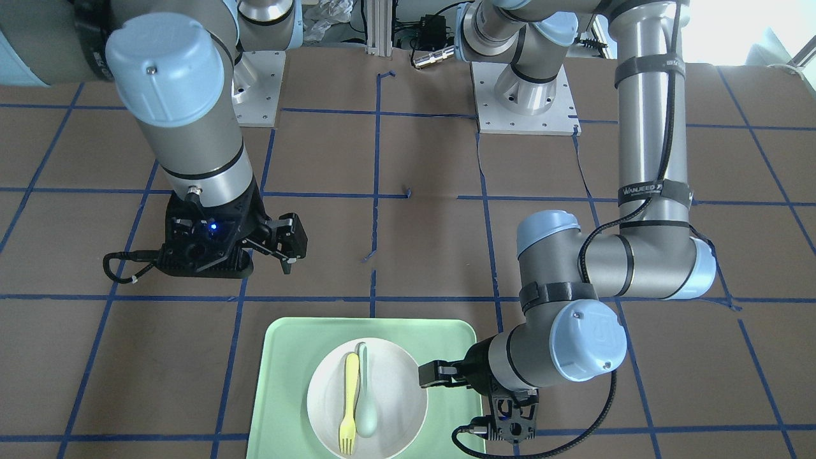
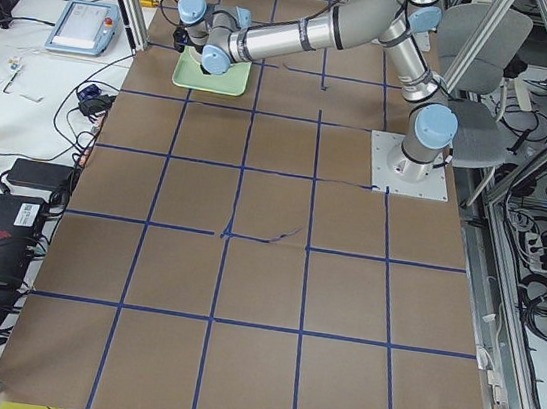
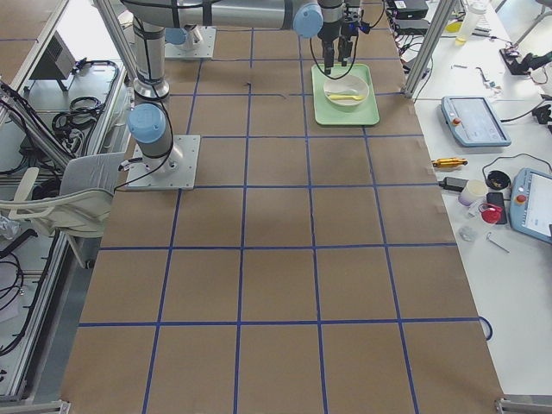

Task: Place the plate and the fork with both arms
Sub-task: 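Open the left gripper and lift it away from the plate, then lower the right gripper into the plate and grasp the yellow fork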

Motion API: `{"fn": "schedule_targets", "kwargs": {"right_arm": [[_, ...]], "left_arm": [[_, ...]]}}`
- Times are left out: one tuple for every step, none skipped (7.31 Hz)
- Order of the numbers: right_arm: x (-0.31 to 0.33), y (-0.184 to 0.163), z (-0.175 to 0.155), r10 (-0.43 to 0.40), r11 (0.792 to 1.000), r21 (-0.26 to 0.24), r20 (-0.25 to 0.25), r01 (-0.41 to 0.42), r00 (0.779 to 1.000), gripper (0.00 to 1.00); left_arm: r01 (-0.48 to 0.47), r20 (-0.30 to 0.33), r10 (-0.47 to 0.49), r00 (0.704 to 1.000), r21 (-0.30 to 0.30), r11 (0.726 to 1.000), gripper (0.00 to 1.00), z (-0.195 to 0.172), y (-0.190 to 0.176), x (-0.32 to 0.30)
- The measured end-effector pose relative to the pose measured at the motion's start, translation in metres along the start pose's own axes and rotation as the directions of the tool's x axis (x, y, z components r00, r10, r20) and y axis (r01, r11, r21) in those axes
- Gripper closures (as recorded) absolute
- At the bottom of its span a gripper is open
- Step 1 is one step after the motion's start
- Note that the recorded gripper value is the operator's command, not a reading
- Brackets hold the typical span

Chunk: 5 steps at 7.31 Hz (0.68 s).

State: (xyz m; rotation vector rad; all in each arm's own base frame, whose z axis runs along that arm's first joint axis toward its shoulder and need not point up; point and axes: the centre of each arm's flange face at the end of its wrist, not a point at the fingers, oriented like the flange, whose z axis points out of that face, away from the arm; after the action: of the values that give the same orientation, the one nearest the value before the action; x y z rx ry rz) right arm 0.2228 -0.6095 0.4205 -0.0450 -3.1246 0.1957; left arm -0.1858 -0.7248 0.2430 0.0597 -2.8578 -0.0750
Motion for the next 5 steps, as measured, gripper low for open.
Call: {"fn": "schedule_targets", "kwargs": {"right_arm": [[-0.005, -0.025, 0.018, 0.022, 0.999, 0.024, 0.007, -0.022, 1.000, 0.12], [-0.011, -0.044, 0.038, 0.038, 0.999, 0.031, 0.018, -0.038, 0.999, 0.14], [-0.019, -0.057, 0.062, 0.051, 0.998, 0.031, 0.046, -0.053, 0.998, 0.29], [-0.030, -0.065, 0.085, 0.065, 0.997, 0.033, 0.079, -0.067, 0.995, 0.30], [-0.040, -0.069, 0.106, 0.068, 0.997, 0.027, 0.095, -0.071, 0.993, 0.30]], "left_arm": [[-0.002, 0.134, 0.006, 0.991, -0.030, 1.000, 0.00, -0.027, 0.015, -0.018], [0.001, 0.198, 0.012, 0.980, -0.063, 0.998, 0.00, -0.056, 0.032, -0.031], [0.013, 0.222, 0.005, 0.975, -0.080, 0.997, 0.00, -0.081, 0.048, -0.041], [0.023, 0.229, -0.002, 0.973, -0.089, 0.996, 0.00, -0.095, 0.060, -0.050], [0.027, 0.229, -0.002, 0.973, -0.104, 0.994, 0.00, -0.097, 0.071, -0.058]]}}
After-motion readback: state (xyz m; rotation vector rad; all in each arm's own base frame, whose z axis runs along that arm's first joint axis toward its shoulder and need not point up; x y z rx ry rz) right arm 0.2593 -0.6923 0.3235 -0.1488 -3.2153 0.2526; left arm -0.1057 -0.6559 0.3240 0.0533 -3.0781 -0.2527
